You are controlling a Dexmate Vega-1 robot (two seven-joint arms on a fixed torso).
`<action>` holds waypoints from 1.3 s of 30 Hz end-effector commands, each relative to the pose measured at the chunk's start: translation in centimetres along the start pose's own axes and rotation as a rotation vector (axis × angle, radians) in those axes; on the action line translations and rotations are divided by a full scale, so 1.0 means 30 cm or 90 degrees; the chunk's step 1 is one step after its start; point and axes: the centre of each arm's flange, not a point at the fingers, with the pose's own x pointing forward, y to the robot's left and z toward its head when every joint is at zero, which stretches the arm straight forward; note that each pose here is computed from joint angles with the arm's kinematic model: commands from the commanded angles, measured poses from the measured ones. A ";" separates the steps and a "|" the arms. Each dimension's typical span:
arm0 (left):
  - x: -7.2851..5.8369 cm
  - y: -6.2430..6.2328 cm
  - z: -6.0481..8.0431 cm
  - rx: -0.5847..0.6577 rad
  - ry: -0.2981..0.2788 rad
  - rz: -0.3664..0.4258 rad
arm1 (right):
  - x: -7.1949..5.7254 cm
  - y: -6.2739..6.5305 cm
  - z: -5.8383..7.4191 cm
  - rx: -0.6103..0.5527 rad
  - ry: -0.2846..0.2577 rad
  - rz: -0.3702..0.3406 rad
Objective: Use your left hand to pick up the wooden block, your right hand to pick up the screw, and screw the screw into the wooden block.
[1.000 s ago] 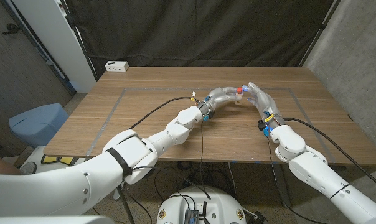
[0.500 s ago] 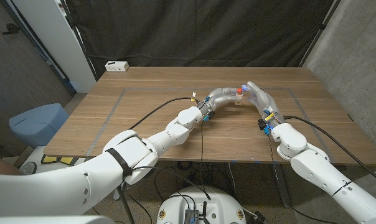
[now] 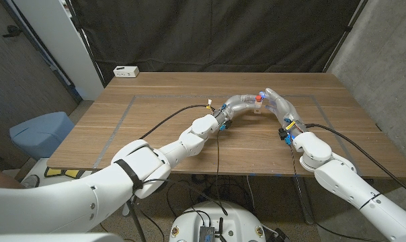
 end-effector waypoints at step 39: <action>0.011 0.007 -0.011 -0.008 0.017 0.005 | -0.014 -0.015 -0.007 -0.001 0.011 -0.021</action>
